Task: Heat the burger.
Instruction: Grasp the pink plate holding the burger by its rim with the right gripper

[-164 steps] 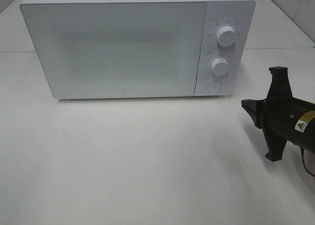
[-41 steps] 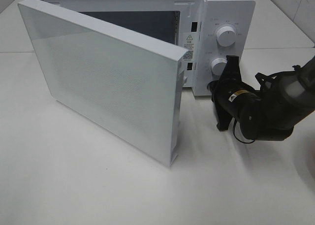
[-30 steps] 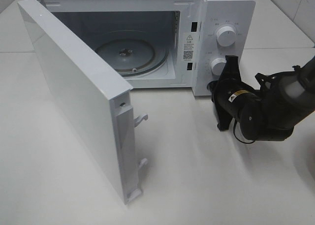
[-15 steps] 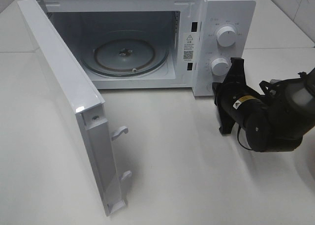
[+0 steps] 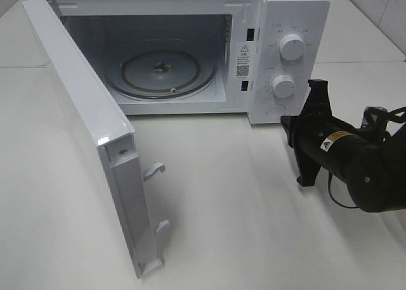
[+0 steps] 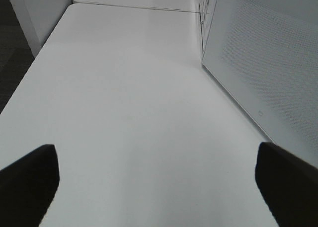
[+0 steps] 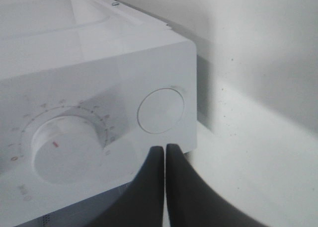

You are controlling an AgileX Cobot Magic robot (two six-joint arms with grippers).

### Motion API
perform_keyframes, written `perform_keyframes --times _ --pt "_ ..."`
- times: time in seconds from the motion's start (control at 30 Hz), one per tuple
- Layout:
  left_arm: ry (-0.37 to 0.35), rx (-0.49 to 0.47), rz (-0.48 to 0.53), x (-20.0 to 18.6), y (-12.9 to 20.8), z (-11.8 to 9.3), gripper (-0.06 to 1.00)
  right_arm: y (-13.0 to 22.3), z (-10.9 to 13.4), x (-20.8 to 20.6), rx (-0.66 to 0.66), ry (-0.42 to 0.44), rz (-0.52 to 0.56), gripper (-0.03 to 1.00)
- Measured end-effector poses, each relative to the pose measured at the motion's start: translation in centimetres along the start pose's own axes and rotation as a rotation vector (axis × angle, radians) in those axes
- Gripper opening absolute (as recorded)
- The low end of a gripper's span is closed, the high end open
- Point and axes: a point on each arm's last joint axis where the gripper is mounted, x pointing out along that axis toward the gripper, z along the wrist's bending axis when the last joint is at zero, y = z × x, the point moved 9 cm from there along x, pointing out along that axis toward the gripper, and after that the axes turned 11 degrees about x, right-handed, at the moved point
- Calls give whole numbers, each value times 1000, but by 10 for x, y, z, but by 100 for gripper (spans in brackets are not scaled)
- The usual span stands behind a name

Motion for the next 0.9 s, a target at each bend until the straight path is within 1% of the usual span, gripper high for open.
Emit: perform_keyframes --times 0.2,0.27,0.33,0.37,0.4,0.43,0.47,0.5,0.53,0.57,0.6,0.63,0.67,0.7,0.73,0.77,0.8,0.83,0.87,0.9 --pt "0 0 0 0 0 0 99 3 10 -18 -44 29 5 3" --pt "0 0 0 0 0 0 99 6 16 -27 -102 60 12 3" --pt "0 0 0 0 0 0 99 8 19 -30 -128 69 16 3" --pt "0 0 0 0 0 0 99 10 23 -36 -184 91 24 3" --pt "0 0 0 0 0 0 99 10 23 -36 -184 91 24 3" --pt "0 0 0 0 0 0 99 11 29 -44 -262 102 33 3" --pt "0 0 0 0 0 0 99 12 31 -47 -304 111 38 3" --pt "0 0 0 0 0 0 99 12 31 -47 -304 111 38 3" --pt "0 0 0 0 0 0 99 11 35 -53 -382 126 42 3" --pt "0 0 0 0 0 0 99 11 35 -53 -382 126 42 3" --pt "0 0 0 0 0 0 99 11 36 -56 -418 133 46 3" --pt "0 0 0 0 0 0 99 12 39 -64 -512 152 57 3" --pt "0 0 0 0 0 0 99 12 39 -64 -512 152 57 3" --pt "0 0 0 0 0 0 99 12 40 -72 -610 174 72 3" --pt "0 0 0 0 0 0 99 12 40 -75 -648 185 79 3" --pt "0 0 0 0 0 0 99 12 40 -75 -648 185 79 3" --pt "0 0 0 0 0 0 99 13 40 -81 -747 207 98 3" --pt "0 0 0 0 0 0 99 13 40 -81 -747 207 98 3" --pt "0 0 0 0 0 0 99 13 39 -84 -787 216 107 3" --pt "0 0 0 0 0 0 99 14 37 -90 -894 238 135 3"
